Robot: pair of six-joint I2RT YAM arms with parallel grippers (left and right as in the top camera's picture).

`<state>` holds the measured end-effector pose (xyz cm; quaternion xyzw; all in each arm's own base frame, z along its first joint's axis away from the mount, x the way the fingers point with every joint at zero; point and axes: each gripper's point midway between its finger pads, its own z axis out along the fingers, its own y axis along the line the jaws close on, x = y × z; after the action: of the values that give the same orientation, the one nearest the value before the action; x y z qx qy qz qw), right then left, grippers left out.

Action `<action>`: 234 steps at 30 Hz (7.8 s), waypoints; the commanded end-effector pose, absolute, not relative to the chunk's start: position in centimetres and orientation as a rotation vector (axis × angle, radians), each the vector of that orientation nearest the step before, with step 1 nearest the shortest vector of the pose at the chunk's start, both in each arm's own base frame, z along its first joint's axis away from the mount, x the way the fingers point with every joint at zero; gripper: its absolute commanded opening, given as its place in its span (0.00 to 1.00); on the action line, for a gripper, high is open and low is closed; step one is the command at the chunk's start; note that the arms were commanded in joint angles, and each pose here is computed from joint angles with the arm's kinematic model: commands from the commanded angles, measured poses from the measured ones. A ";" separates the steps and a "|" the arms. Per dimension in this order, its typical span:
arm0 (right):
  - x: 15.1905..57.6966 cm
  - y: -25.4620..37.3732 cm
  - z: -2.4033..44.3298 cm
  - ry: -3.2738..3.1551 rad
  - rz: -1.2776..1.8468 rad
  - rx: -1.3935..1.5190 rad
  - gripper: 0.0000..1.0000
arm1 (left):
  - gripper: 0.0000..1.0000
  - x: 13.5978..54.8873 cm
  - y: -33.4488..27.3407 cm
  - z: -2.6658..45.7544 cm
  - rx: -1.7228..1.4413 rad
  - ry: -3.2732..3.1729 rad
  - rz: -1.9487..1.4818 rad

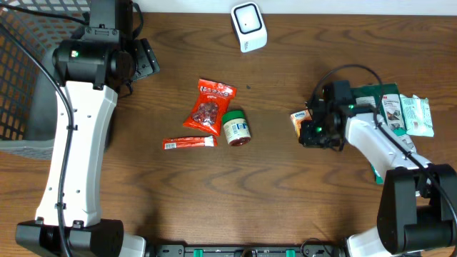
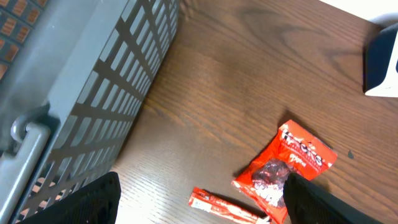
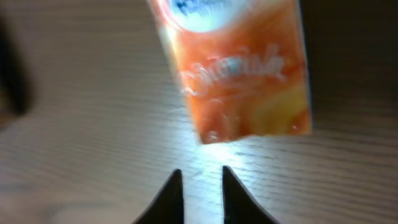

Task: Scan the item barcode

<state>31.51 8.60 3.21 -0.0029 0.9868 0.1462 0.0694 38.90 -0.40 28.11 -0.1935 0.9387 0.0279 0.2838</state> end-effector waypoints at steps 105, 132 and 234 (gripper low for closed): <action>37.2 11.5 4.3 2.466 -0.771 -0.147 0.46 | 0.84 38.6 -0.1 29.0 -0.515 2.488 0.080; 36.0 9.7 4.8 2.916 -0.003 -0.030 0.72 | 0.84 38.6 -0.1 29.0 -0.515 2.488 0.080; 64.3 22.3 11.6 2.313 0.141 -0.233 0.01 | 0.84 38.6 -0.1 29.0 -0.515 2.488 0.080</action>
<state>64.04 22.15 11.29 -0.0905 0.9157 0.0618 0.3867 38.90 -0.40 28.11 -0.1935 0.9387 0.0279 0.2838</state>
